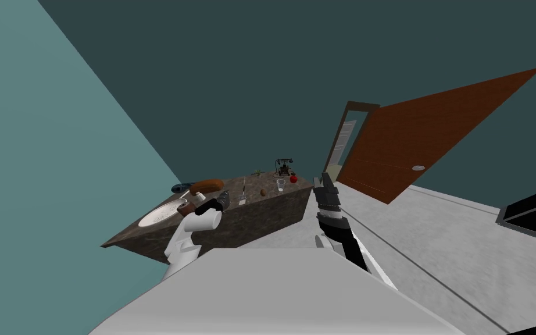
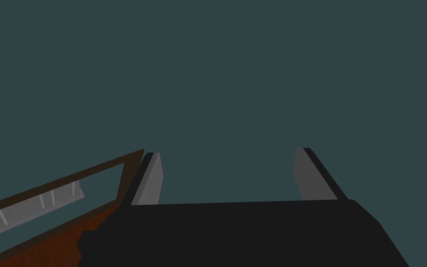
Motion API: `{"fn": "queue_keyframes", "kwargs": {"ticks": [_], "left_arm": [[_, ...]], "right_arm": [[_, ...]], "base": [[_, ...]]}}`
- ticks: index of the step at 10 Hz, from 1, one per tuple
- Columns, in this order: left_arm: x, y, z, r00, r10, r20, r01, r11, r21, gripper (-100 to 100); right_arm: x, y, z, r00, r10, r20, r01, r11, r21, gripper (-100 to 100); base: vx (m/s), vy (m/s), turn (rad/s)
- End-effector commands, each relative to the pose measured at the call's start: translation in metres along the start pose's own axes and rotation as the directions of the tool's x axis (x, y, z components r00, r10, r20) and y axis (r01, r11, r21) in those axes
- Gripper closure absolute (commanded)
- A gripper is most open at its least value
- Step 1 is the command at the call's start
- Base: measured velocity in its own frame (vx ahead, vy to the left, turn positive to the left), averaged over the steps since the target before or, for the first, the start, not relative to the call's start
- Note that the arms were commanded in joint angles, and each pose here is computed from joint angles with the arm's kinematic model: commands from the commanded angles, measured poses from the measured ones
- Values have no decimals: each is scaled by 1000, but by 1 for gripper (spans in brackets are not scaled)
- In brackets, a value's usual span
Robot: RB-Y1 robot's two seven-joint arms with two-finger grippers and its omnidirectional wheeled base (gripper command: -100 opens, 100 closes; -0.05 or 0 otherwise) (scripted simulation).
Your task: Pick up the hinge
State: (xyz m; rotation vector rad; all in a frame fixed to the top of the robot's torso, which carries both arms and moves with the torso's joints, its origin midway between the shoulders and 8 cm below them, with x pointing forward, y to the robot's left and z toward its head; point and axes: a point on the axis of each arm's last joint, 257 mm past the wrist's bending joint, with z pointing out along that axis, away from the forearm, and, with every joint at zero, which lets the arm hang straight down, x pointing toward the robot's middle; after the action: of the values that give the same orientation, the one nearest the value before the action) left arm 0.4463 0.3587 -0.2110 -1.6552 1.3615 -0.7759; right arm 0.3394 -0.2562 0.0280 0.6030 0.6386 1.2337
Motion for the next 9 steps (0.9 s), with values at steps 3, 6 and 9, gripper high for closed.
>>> {"fn": "queue_keyframes", "kwargs": {"ticks": [3, 6, 9], "left_arm": [[3, 18, 2, 1000, 17, -8, -18, 996, -84, -100], [9, 38, 4, 999, 45, -24, -48, 984, -170, -100], [13, 55, 3, 996, 77, -38, -84, 965, -247, -100]], "right_arm": [[0, 0, 0, 1000, 0, 0, 0, 1000, 0, 0], [0, 0, 0, 1000, 0, 0, 0, 1000, 0, 0], [0, 0, 0, 1000, 0, 0, 0, 1000, 0, 0]], "base": [[45, 29, -70], [50, 22, -84], [55, 31, -103]]}}
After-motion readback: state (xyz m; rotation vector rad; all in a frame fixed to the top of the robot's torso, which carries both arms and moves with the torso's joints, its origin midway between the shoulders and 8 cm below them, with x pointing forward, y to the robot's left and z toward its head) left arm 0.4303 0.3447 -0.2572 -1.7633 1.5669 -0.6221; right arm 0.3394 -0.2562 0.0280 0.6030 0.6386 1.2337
